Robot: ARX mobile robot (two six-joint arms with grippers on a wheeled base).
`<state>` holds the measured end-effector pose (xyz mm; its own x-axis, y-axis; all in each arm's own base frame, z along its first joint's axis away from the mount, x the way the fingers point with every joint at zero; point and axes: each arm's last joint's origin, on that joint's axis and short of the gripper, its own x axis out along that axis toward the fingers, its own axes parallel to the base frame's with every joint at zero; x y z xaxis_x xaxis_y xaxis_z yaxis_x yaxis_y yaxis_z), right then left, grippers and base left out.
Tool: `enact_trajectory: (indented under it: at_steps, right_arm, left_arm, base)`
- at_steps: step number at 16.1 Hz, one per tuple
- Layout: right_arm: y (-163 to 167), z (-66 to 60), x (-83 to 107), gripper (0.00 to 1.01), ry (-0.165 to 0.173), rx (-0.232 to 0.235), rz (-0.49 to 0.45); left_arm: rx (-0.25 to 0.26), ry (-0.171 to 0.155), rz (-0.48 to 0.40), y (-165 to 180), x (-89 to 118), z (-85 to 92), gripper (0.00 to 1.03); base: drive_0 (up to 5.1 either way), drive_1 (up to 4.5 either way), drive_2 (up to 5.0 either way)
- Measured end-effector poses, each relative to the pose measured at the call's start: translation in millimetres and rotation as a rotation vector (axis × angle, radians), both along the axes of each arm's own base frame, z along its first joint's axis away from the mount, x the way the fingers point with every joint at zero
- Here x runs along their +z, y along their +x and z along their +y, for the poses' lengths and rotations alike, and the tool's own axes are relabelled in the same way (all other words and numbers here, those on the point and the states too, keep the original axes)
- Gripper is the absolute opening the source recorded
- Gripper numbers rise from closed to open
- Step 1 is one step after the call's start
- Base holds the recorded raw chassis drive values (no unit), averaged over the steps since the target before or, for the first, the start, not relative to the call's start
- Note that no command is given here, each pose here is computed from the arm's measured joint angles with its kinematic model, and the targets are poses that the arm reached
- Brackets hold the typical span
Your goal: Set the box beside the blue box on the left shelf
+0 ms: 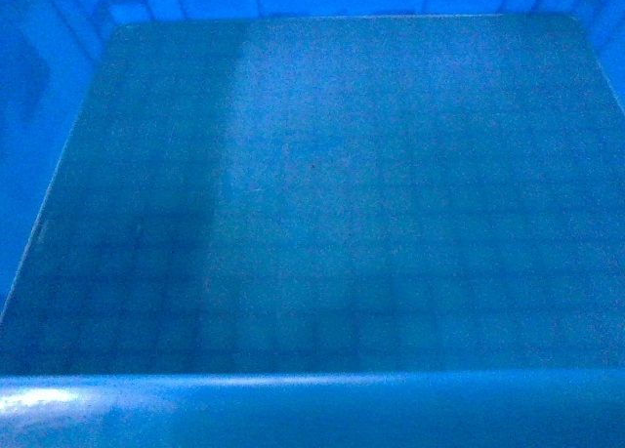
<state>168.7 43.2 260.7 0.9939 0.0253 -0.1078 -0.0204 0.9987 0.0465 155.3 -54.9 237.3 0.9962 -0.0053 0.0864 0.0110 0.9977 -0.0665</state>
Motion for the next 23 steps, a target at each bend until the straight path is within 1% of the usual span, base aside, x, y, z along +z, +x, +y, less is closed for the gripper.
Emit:
enact_trajectory:
  at_steps: [23]
  right_arm:
    - [0.0,0.0,0.0,0.2,0.0,0.0,0.0]
  left_arm:
    - [-0.001,-0.002,0.0,0.0,0.0,0.0,0.1]
  base:
    - [-1.6,-1.62,-1.6]
